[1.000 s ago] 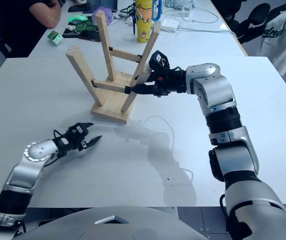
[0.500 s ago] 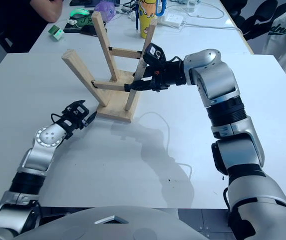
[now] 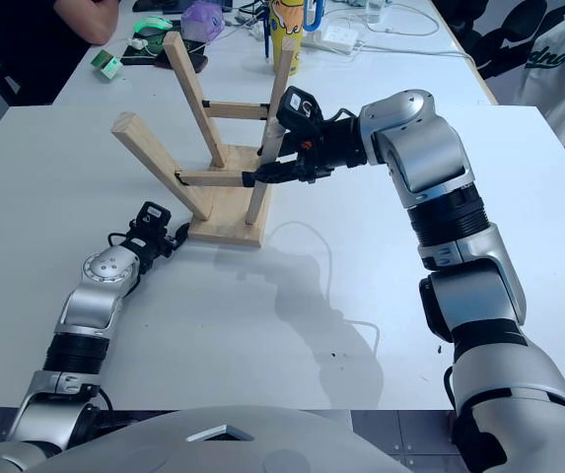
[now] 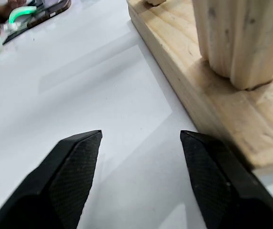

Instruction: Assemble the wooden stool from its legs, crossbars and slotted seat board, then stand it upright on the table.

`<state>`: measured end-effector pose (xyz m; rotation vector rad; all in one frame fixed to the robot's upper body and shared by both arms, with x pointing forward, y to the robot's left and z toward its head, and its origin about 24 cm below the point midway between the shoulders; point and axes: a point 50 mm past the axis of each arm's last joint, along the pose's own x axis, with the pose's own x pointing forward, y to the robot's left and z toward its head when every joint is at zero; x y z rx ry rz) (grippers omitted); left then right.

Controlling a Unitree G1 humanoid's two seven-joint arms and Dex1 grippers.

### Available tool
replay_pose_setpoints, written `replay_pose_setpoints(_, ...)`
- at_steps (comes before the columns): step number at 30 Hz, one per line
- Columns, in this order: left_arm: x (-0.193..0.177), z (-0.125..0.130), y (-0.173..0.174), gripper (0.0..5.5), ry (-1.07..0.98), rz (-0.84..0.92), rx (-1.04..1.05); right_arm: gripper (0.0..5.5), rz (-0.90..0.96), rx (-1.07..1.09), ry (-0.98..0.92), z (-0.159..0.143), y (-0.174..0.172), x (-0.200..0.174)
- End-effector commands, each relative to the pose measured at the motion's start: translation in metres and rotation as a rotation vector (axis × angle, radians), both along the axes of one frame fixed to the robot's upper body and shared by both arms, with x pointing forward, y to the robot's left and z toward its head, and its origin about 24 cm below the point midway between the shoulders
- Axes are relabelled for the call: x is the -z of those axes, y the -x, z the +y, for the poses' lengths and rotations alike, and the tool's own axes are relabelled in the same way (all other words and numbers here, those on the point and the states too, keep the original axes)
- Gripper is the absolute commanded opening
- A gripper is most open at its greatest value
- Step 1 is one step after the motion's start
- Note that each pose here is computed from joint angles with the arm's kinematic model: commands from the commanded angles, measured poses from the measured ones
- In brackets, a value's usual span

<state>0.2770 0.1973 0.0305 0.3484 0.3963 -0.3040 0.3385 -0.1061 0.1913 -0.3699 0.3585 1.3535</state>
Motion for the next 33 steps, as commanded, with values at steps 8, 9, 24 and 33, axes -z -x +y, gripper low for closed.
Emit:
replay_pose_setpoints(8, 0.018, -0.027, 0.016, 3.09, 0.055, 0.081, 0.075, 2.65, 0.059, -0.028, -0.072, 0.008, 0.002, 0.008)
replay_pose_setpoints(9, 0.019, -0.028, 0.017, 3.09, 0.058, 0.086, 0.078, 2.77, 0.051, -0.021, -0.087, 0.008, 0.001, 0.006)
replay_pose_setpoints(24, 0.02, -0.025, 0.021, 3.09, 0.008, 0.099, 0.12, 3.87, 0.048, 0.084, -0.105, -0.032, 0.012, 0.012)
replay_pose_setpoints(33, 0.02, -0.022, 0.021, 3.09, -0.01, 0.116, 0.172, 3.87, 0.129, 0.21, -0.233, -0.074, 0.038, 0.046)
